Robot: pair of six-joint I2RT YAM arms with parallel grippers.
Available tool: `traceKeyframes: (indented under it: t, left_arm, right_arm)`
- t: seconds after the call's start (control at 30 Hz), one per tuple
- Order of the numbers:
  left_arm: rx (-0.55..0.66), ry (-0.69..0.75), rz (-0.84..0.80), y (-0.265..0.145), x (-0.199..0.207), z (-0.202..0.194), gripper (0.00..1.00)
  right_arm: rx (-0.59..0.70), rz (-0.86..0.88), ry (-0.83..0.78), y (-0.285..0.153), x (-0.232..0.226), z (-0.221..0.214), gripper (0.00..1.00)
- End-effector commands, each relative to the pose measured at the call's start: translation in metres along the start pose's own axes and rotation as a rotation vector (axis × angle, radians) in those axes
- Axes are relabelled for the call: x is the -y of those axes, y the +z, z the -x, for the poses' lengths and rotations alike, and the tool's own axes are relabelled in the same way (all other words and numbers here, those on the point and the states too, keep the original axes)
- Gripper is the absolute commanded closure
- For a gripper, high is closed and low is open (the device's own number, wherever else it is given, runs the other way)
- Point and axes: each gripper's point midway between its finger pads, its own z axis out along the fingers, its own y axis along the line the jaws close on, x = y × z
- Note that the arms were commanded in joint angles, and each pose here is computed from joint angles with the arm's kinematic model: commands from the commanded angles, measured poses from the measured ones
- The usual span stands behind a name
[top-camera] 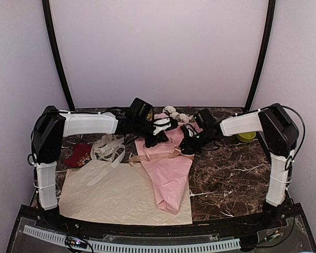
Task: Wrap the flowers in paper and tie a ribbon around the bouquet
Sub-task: Cross the ribbon over the folded bouquet.
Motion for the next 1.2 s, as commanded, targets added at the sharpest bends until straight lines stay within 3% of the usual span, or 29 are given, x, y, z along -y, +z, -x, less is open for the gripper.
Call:
traceKeyframes:
  t: [0.0,0.17,0.33,0.63,0.8,0.93,1.17]
  left_arm:
    - [0.003,0.013,-0.028,-0.017,0.008,0.0,1.0]
    - [0.059,-0.069,0.037,-0.029,-0.013,0.005,1.0]
    - [0.038,-0.085,0.072,-0.023,-0.02,-0.006,1.0]
    - [-0.055,-0.104,0.09,-0.007,-0.02,-0.039,1.0]
    - [-0.061,-0.12,0.055,0.003,-0.011,-0.049,1.0]
    - [-0.077,-0.134,0.037,0.008,-0.006,-0.056,1.0]
    - [-0.097,-0.128,0.026,0.011,-0.002,-0.064,1.0]
  right_arm:
    - [-0.029,0.137,-0.046,0.0,-0.029,0.0,1.0]
    - [-0.152,0.179,-0.046,0.009,-0.027,-0.033,1.0]
    - [-0.244,0.154,-0.065,0.006,-0.022,-0.061,0.95]
    - [-0.322,0.096,-0.09,-0.016,-0.018,-0.088,0.69]
    - [-0.224,0.046,-0.07,-0.028,-0.021,-0.062,0.66]
    - [-0.175,-0.136,-0.054,-0.033,0.003,-0.042,0.61]
    - [-0.053,-0.149,-0.104,-0.051,-0.016,-0.009,0.69]
